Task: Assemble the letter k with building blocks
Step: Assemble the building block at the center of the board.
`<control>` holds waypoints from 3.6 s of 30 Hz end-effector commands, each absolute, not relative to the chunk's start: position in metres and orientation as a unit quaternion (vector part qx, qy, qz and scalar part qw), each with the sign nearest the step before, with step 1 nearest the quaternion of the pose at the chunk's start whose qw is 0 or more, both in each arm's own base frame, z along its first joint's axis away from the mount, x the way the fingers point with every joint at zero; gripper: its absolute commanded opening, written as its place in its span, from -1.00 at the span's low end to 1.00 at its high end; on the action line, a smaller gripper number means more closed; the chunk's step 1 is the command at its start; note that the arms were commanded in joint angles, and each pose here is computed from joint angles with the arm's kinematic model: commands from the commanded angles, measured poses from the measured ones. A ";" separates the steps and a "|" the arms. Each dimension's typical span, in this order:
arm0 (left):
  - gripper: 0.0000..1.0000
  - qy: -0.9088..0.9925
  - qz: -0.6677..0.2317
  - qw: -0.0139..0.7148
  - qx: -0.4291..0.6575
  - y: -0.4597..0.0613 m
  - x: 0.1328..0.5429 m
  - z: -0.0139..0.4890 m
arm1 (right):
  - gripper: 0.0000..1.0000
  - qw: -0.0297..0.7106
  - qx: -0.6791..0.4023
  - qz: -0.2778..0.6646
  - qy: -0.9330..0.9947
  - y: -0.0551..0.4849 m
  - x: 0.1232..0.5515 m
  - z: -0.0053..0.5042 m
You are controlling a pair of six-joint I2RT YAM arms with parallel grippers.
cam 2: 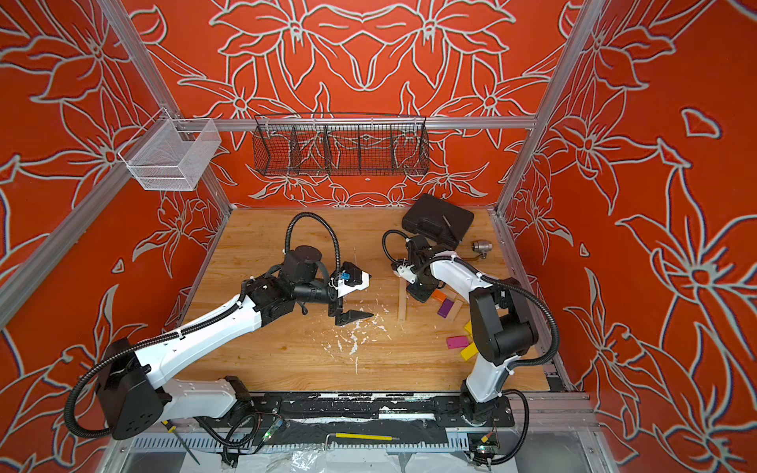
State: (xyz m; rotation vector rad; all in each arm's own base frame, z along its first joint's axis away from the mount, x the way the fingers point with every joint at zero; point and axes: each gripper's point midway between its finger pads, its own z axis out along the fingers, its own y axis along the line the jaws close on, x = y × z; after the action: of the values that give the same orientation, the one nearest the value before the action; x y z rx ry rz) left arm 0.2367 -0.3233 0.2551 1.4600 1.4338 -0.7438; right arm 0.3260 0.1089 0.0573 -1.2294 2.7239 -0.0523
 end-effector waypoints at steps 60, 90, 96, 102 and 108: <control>0.95 0.574 -0.312 0.461 0.601 -0.322 0.234 0.257 | -0.10 0.106 -0.395 0.062 0.910 0.106 0.331 0.057; 0.95 0.582 -0.307 0.457 0.599 -0.321 0.238 0.253 | -0.19 0.072 -0.388 0.054 0.917 0.104 0.343 0.032; 0.95 0.581 -0.307 0.456 0.600 -0.321 0.238 0.252 | -0.24 0.069 -0.387 0.050 0.918 0.103 0.344 0.029; 0.95 0.581 -0.308 0.456 0.600 -0.321 0.237 0.252 | -0.32 0.072 -0.390 0.043 0.917 0.102 0.346 0.029; 0.95 0.581 -0.308 0.455 0.600 -0.321 0.237 0.252 | -0.37 0.071 -0.390 0.053 0.916 0.106 0.347 0.028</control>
State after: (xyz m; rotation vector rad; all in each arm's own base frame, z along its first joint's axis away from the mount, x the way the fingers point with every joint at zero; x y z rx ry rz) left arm 0.2370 -0.3208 0.2520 1.4667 1.4436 -0.7535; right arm 0.3431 0.1005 0.0280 -1.1607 2.7623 0.1355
